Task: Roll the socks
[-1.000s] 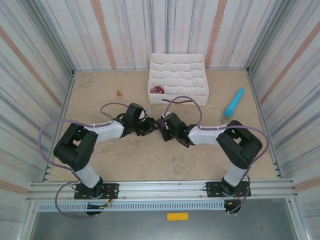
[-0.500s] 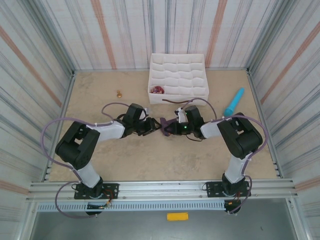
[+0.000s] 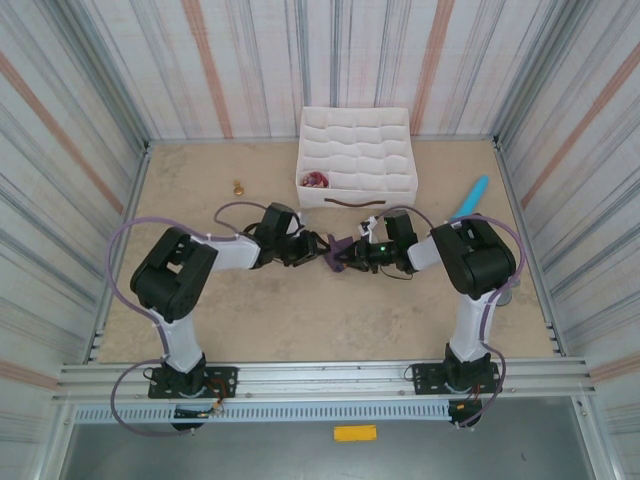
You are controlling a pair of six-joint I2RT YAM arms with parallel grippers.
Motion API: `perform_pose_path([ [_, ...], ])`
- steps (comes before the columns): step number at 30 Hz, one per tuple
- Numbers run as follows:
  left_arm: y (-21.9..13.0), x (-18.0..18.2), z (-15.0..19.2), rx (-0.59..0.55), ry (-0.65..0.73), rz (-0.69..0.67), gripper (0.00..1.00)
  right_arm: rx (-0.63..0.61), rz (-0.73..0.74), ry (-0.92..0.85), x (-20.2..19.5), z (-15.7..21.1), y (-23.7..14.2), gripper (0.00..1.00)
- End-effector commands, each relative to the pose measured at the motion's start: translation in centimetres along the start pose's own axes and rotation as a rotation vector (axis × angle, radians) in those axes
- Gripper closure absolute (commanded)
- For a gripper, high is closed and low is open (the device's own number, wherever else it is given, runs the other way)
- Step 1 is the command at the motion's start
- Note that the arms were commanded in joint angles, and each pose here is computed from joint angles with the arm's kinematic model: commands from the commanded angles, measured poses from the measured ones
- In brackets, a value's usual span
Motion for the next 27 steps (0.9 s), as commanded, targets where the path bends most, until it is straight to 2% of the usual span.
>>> perform_pose_path([
  [1,1.0,-0.8,-0.8,-0.005,0.014,0.025,0.42,-0.008,0.215,0.303,-7.0,1.7,0.0,1.0],
  [7,2.3,0.0,-0.3,0.015,-0.008,-0.015,0.49,-0.024,0.218,0.324,-7.4,1.6,-0.2,0.98],
  [13,3.1,1.0,0.5,0.07,-0.048,-0.058,0.68,-0.05,0.215,0.258,-6.8,1.4,-0.5,0.93],
  [15,2.9,1.1,0.7,0.089,-0.054,-0.071,0.75,-0.07,0.22,0.218,-6.3,1.4,-0.8,0.86],
  [21,1.7,1.2,1.4,0.122,-0.05,-0.122,0.91,-0.142,0.272,0.044,-3.3,1.6,-2.1,0.59],
  [24,0.8,1.3,1.6,0.127,-0.052,-0.129,0.92,-0.176,0.316,-0.073,-1.1,2.0,-2.8,0.44],
  [27,-0.1,1.6,2.0,0.123,-0.072,-0.128,0.92,-0.202,0.375,-0.197,1.0,2.8,-3.0,0.41],
])
Point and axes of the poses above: each hand's point on the last joint's axis, 136 mm out from that joint toward the fingers, its own y axis out along the fingers, its own x axis along the line the jaws close on, z = x × y, the point moved 5 cm from there along -y, back along the fingers, and after that the axes turned 14 degrees about y, right-handed, at the moved point
